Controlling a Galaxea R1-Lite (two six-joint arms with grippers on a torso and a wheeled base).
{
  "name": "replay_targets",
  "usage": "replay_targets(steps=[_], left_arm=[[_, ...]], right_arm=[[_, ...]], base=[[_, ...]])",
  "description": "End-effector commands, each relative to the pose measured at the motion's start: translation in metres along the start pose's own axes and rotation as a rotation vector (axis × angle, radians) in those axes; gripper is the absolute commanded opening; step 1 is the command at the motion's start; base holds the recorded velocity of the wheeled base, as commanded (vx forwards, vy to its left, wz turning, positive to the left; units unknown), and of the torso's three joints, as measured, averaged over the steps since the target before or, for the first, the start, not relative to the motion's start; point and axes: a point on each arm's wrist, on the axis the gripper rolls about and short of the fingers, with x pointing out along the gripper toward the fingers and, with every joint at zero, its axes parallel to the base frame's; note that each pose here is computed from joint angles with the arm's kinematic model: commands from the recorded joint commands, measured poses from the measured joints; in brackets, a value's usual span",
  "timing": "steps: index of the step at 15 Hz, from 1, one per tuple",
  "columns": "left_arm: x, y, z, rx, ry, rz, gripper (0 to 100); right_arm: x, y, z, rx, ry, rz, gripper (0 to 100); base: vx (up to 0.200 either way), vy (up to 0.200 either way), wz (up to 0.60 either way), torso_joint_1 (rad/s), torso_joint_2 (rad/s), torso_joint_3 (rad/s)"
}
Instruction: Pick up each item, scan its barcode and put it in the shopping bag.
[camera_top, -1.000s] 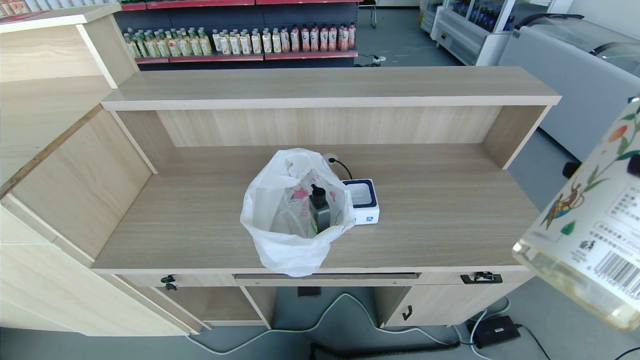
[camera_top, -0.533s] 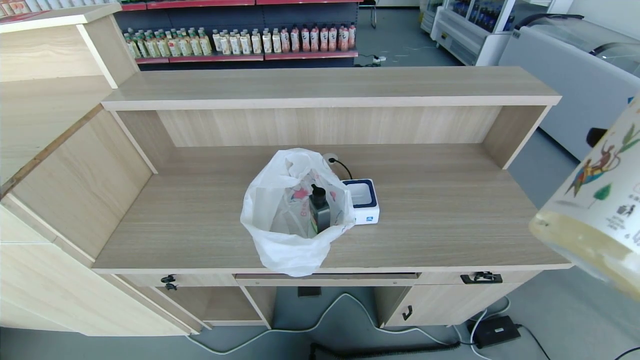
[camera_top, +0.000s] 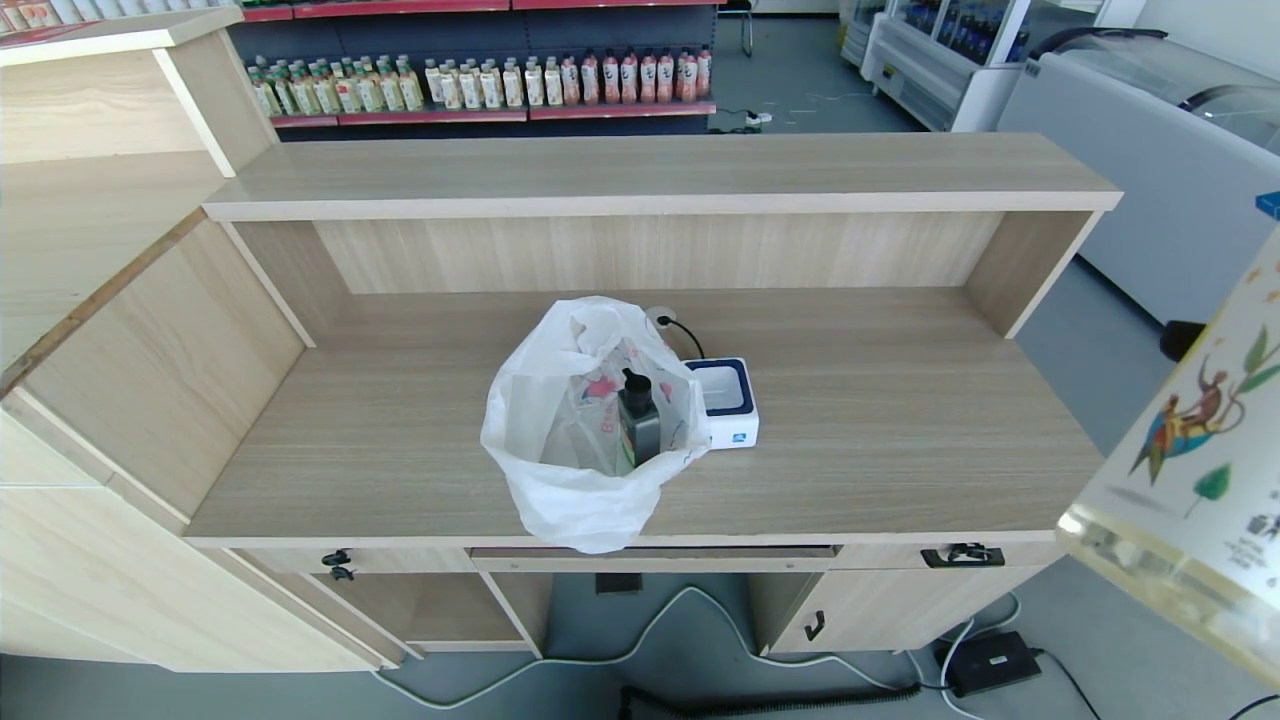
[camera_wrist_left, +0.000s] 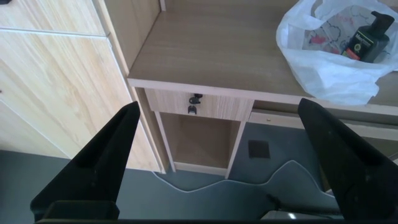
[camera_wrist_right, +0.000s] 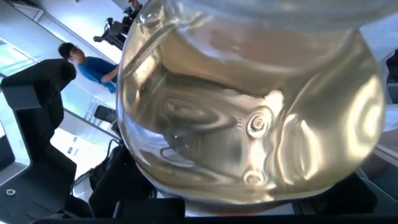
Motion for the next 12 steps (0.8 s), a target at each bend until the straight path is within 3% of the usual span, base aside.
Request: replay_targets(steps=[1, 12], left_arm=[[-0.0001, 0.0000, 0.0001, -0.001, -0.001, 0.000, 100], [-0.0001, 0.0000, 0.0001, -0.001, -0.001, 0.000, 100]], right_arm=[[-0.0017, 0.0000, -0.0034, 0.004, 0.005, 0.000, 0], [-0.0093, 0.0020, -0.0117, -0.011, -0.003, -0.021, 0]], base=[[0.000, 0.000, 0.00, 0.000, 0.00, 0.000], [0.000, 0.000, 0.00, 0.000, 0.00, 0.000]])
